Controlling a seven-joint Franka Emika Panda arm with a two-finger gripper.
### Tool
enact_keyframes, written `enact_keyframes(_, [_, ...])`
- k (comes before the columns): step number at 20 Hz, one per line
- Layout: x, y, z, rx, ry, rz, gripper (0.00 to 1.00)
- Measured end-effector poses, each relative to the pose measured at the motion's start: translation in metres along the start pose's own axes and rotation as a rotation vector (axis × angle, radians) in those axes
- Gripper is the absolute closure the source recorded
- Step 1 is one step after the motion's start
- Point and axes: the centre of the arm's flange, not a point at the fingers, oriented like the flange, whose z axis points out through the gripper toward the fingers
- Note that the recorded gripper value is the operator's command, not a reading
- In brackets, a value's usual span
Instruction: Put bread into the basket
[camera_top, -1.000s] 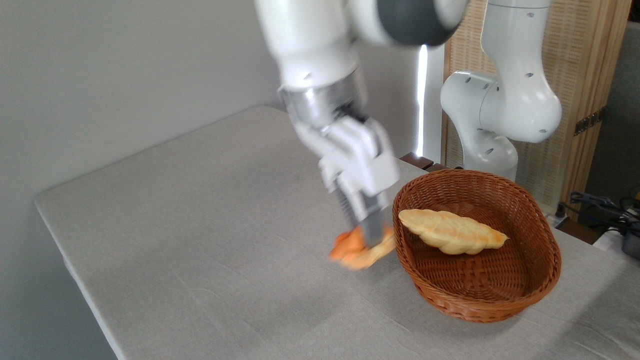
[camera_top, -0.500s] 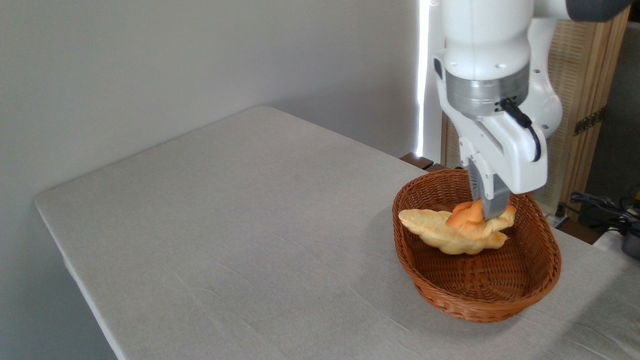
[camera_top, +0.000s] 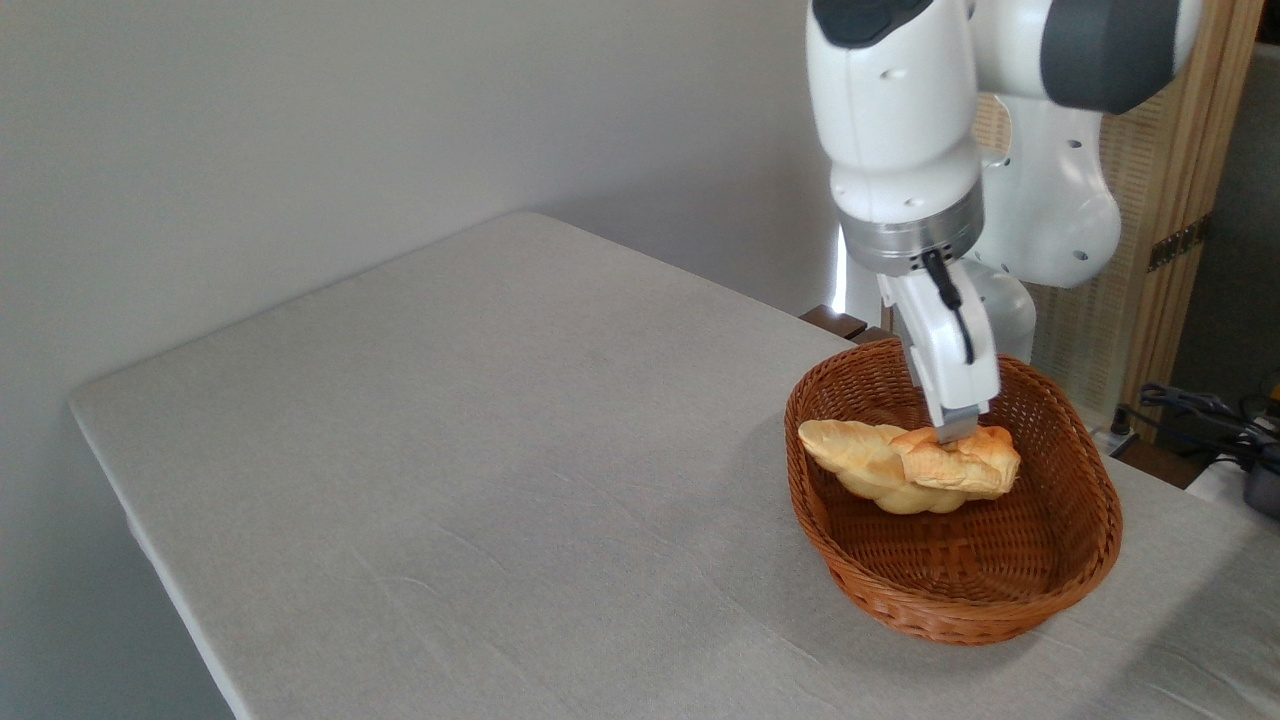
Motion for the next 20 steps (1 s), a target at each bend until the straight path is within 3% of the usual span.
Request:
enact_keyframes(2, [0.005,-0.004,0.002,0.009,-0.006,0.012,0.0])
enact_keyframes(5, [0.004,-0.008,-0.012,0.073,-0.004,0.01,0.0])
enact_keyframes(7, [0.002,-0.008,-0.041,0.154,0.002,0.005,0.0])
enact_keyframes(10, [0.002,-0.006,-0.107,0.317,-0.011,0.0,0.0])
enact_keyframes(12, [0.004,-0.007,-0.138,0.375,-0.021,-0.01,0.0])
enact_keyframes(14, [0.01,-0.016,-0.151,0.389,0.004,-0.067,0.0])
enact_keyframes(16, [0.02,-0.029,-0.157,0.387,0.074,-0.175,0.0])
enact_keyframes(20, [0.045,-0.057,-0.18,0.362,0.278,-0.472,0.0])
